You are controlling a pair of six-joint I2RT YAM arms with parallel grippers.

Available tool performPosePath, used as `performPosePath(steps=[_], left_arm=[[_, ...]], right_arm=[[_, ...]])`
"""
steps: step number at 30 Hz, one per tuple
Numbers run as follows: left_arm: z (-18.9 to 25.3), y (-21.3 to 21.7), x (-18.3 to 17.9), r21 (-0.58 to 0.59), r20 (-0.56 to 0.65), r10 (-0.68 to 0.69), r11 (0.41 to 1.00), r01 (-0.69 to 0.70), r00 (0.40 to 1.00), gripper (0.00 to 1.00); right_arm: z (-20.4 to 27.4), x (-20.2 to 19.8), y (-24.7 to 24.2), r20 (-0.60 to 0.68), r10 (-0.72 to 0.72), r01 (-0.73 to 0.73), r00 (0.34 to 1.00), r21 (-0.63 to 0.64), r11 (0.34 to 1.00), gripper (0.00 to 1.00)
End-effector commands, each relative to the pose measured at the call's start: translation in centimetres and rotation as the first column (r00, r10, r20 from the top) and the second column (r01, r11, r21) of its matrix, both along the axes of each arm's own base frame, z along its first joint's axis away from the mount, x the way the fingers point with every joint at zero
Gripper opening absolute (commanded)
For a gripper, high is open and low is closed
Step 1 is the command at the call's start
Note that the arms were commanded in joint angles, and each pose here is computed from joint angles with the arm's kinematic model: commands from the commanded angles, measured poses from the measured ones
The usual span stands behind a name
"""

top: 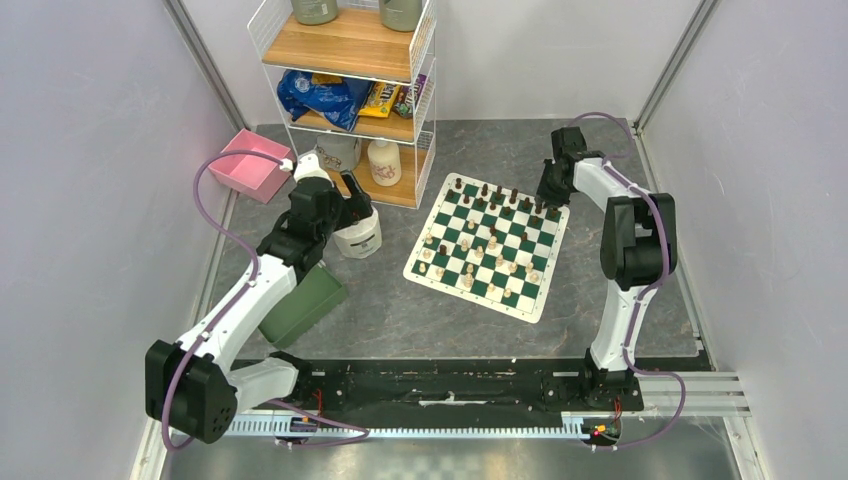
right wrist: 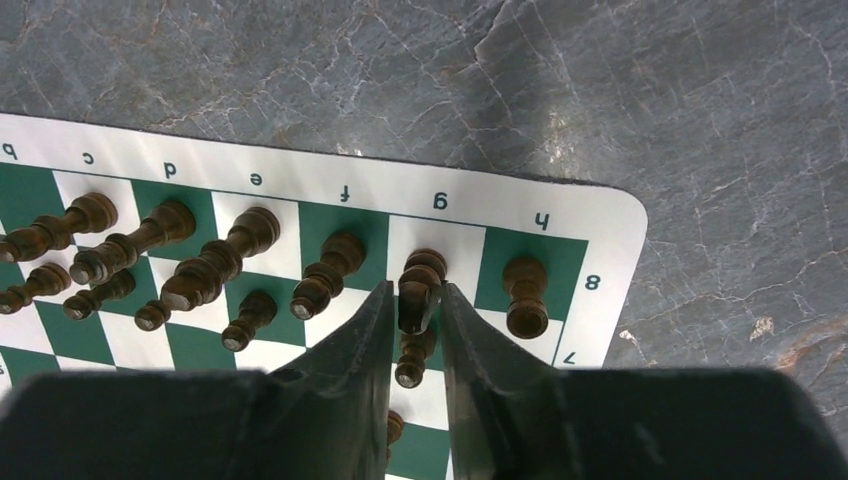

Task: Set up the chess pieces on the board

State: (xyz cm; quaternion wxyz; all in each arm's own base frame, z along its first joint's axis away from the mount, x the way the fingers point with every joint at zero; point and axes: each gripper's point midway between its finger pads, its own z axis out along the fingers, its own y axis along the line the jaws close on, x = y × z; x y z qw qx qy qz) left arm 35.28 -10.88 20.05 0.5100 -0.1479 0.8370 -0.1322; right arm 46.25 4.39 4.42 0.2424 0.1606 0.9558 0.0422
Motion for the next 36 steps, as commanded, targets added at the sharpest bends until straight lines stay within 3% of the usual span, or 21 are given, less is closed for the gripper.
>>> performPosePath(steps=[1,10,15,23,36], left_arm=[[1.0,-0.3,0.2,-0.033,0.041,-0.016,0.999,0.017,0.999,0.98],[1.0,-0.2,0.0,-0.043,0.042,-0.018,0.999,0.020,0.999,0.98],[1.0,0.0,-0.1,-0.048,0.046,-0.012,0.999,0.014,0.999,0.98],[1.3,-0.2,-0.1,-0.070,0.060,-0.015,0.997,0.019,0.998,0.98],[1.5,0.1,0.0,-0.065,0.063,-0.006,0.998,0.010,0.998,0.98]], right_arm=[[2.1,1.6,0.5,0.050,0.017,-0.018,0.999,0.023,1.000,0.33],[7.2,1.7,0.7,0.137,0.046,-0.051,0.990,0.031,0.998,0.44],[9.3,-0.9,1.3,0.171,0.067,-0.076,0.983,0.047,0.996,0.46],[7.4,-5.3,4.6,0.117,0.136,-0.143,0.984,0.053,0.988,0.51],[1.5,-7.5,5.6,-0.041,0.145,-0.146,0.989,-0.025,0.989,0.50]])
